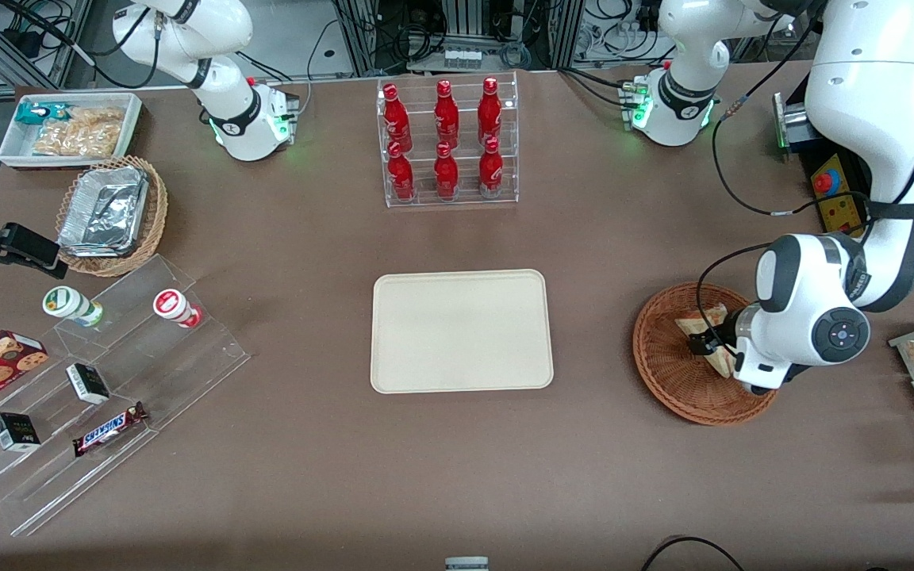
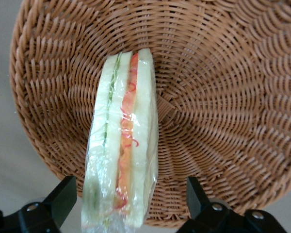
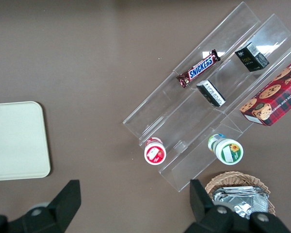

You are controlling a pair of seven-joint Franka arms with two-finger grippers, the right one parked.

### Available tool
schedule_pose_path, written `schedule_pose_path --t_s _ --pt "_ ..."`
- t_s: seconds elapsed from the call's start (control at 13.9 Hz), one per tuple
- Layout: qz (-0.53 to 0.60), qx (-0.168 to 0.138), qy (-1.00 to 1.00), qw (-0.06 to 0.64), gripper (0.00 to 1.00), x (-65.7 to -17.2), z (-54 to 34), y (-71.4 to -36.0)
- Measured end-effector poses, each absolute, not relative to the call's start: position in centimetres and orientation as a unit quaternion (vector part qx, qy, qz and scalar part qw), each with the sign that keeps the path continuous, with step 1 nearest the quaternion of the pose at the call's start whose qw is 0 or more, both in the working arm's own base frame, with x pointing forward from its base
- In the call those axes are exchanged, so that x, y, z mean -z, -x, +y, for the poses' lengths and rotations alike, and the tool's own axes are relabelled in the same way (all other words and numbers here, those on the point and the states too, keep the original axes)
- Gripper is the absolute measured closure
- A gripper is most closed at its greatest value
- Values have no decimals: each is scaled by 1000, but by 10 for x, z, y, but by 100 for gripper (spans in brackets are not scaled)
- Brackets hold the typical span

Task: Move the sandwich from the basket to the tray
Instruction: 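Close the left gripper on the sandwich and lift it from the basket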

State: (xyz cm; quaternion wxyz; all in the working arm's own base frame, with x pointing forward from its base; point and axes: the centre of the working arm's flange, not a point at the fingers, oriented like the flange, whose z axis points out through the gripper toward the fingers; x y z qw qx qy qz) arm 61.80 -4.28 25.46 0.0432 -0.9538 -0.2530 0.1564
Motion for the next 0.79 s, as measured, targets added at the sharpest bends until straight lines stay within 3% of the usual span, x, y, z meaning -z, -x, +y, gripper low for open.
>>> schedule_pose_path --t_s 0.79 --pt "-307 -159 937 47 0 -233 -30 -619"
